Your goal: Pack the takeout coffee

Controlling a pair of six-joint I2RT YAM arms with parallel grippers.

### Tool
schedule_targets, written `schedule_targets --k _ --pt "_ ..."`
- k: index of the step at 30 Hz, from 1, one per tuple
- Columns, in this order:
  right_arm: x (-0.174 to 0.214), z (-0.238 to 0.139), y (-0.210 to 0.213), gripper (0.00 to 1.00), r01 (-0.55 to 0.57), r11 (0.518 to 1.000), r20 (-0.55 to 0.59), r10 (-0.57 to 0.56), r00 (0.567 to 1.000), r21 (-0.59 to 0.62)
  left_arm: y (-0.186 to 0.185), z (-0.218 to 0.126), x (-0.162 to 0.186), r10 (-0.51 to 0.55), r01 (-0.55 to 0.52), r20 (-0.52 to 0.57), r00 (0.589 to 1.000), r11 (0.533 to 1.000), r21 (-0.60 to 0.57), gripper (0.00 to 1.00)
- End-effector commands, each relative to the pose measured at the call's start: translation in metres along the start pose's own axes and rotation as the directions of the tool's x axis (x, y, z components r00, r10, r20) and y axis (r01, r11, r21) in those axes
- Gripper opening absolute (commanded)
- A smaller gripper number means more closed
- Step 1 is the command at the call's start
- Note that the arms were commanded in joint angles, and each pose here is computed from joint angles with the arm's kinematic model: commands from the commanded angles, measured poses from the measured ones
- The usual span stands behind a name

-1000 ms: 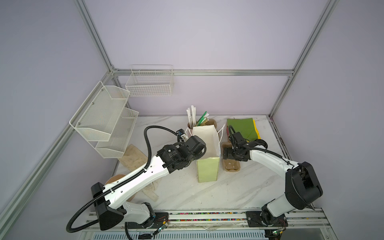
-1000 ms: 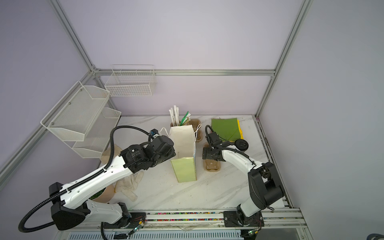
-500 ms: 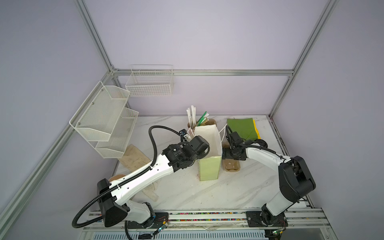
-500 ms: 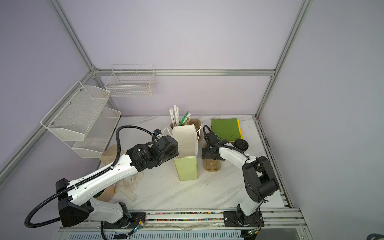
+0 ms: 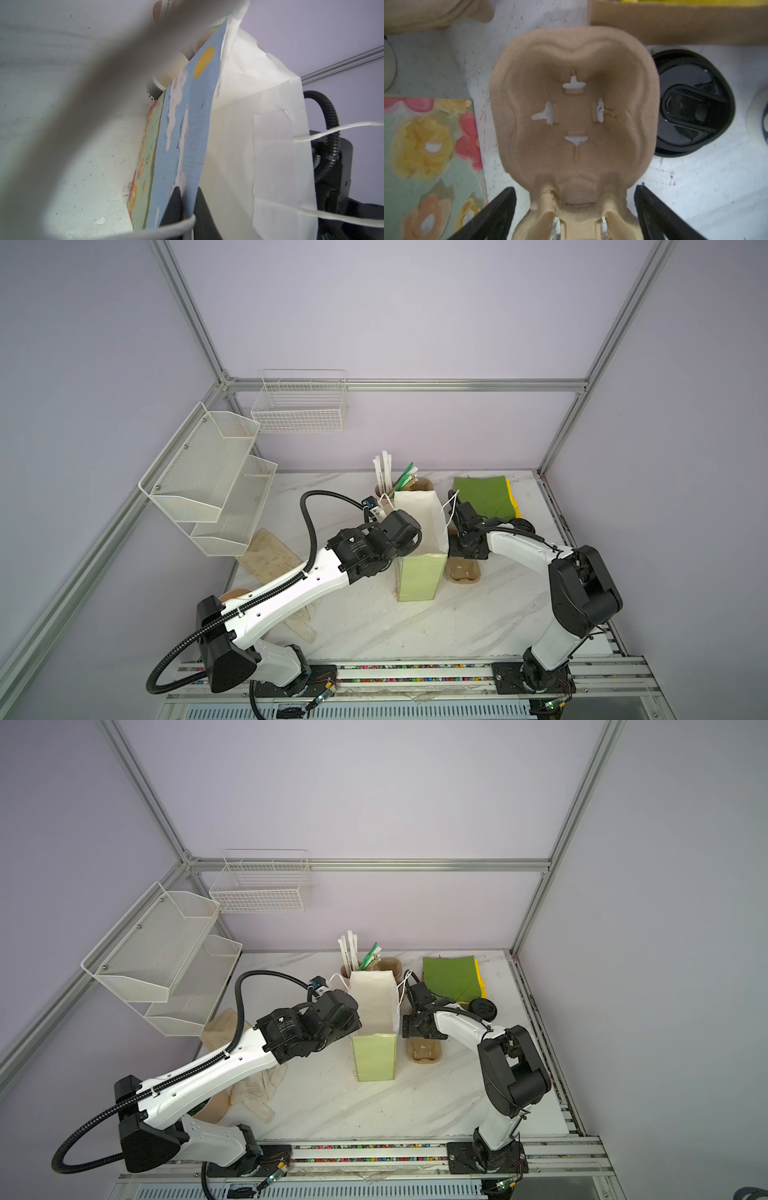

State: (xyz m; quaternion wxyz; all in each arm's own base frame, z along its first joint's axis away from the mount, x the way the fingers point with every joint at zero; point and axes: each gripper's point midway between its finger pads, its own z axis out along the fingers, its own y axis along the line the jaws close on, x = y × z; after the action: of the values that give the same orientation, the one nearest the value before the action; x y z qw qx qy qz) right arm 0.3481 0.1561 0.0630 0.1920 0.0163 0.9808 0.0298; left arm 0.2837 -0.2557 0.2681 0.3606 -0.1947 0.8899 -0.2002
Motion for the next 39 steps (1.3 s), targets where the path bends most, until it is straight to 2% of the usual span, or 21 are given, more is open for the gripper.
schedule_targets --k 1,7,18,23,25,28,33,39 --pt "0.0 0.0 0.0 0.92 0.013 1.0 -0.011 -0.013 1.0 0.012 -0.009 -0.002 -0.005 0.002 -0.003 0.022 1.0 0.999 0.04 0.16" --pt "0.0 0.001 0.0 0.92 0.018 1.0 -0.015 -0.018 1.0 0.02 -0.015 -0.005 -0.008 0.015 -0.018 0.035 0.999 0.997 0.07 0.23" --pt "0.003 0.004 0.0 0.88 0.014 1.0 -0.037 -0.013 0.999 0.018 -0.013 -0.032 -0.036 0.081 -0.099 0.151 0.985 0.989 0.112 0.37" --pt "0.004 0.005 0.002 0.88 0.008 1.0 -0.056 -0.008 0.998 0.012 -0.013 -0.047 -0.05 0.15 -0.18 0.22 0.964 0.976 0.121 0.52" --pt "0.006 0.007 0.002 0.88 0.008 1.0 -0.071 -0.007 0.997 0.013 -0.016 -0.054 -0.056 0.195 -0.231 0.246 0.949 0.964 0.128 0.6" --pt "0.009 0.011 0.002 0.88 0.006 1.0 -0.092 -0.004 0.996 0.019 -0.016 -0.062 -0.064 0.267 -0.306 0.283 0.921 0.946 0.105 0.67" --pt "0.009 0.014 0.0 0.88 0.003 0.999 -0.106 0.002 0.994 0.038 -0.007 -0.071 -0.071 0.314 -0.353 0.319 0.894 0.933 0.07 0.69" --pt "0.009 0.014 -0.002 0.85 0.004 0.999 -0.11 0.001 0.994 0.05 0.011 -0.079 -0.069 0.317 -0.359 0.331 0.889 0.93 0.074 0.72"
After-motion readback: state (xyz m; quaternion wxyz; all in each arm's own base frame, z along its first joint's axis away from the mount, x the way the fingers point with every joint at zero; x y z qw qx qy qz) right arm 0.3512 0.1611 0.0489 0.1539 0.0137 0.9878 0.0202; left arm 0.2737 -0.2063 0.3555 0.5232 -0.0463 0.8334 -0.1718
